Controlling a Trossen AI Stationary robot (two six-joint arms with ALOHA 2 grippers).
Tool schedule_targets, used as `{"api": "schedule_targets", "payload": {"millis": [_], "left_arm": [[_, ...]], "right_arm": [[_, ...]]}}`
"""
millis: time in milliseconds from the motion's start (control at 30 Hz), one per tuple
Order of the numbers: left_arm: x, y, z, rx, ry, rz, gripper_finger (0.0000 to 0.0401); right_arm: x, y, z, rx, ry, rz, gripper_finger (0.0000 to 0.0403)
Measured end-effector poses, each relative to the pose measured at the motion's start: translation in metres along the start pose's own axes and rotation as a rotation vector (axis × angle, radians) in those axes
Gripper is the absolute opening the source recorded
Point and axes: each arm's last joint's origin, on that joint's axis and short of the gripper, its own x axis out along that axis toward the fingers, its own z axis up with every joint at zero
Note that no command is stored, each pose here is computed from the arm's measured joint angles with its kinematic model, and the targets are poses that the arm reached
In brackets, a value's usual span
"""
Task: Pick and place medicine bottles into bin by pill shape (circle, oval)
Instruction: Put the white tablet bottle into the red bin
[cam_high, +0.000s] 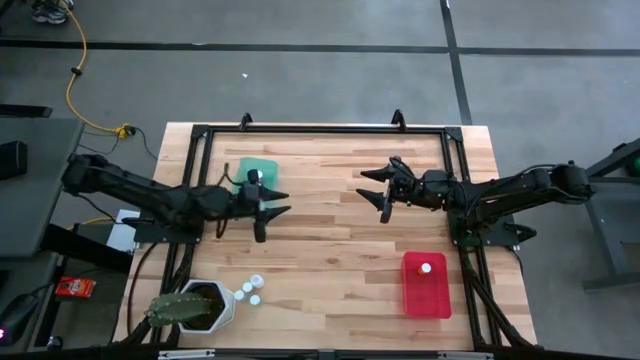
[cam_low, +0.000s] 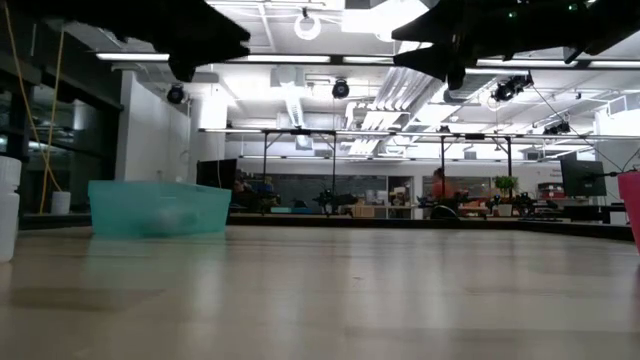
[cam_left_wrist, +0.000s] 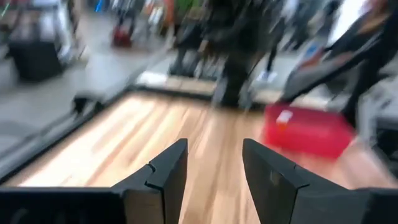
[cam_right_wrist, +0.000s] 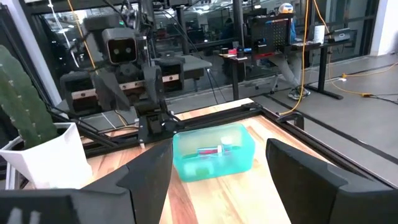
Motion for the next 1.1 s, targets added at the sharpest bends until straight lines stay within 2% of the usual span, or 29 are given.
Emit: {"api": "schedule_targets", "payload": {"millis": [100, 167, 267, 467, 600, 767, 967, 1100], "left_arm": [[0.005, -0.011, 0.009, -0.003, 0.157, 0.082, 0.0143], [0.006, -0.019, 0.016, -0.012, 0.274, 0.088, 0.0143], [0.006, -0.035, 0.027, -0.054, 0.454, 0.051, 0.0143], [-0.006, -0.080, 0.026, -0.123, 0.804, 0.003, 0.0143], [-0.014, -0.113, 0.021, -0.145, 0.901, -0.031, 0.0149], [-0.020, -0.143, 0.008, -0.151, 0.981, -0.082, 0.0188], [-0.016, -0.156, -0.015, -0.071, 1.071, -0.084, 0.0243], [-0.010, -0.159, -0.027, 0.030, 1.091, -0.091, 0.0256]], "right_arm": [[0.000, 0.000, 0.000, 0.000, 0.000, 0.000, 0.0252], [0.000, 0.000, 0.000, -0.002, 0.000, 0.000, 0.0252], [0.000, 0.000, 0.000, -0.001, 0.004, -0.001, 0.0252], [0.000, 0.000, 0.000, -0.001, 0.004, -0.001, 0.0252], [0.000, 0.000, 0.000, -0.001, 0.005, -0.001, 0.0252], [0.000, 0.000, 0.000, 0.024, 0.005, -0.001, 0.0252], [0.000, 0.000, 0.000, 0.022, 0.003, -0.009, 0.0252], [0.000, -0.001, 0.000, 0.022, 0.000, -0.028, 0.0252]]}}
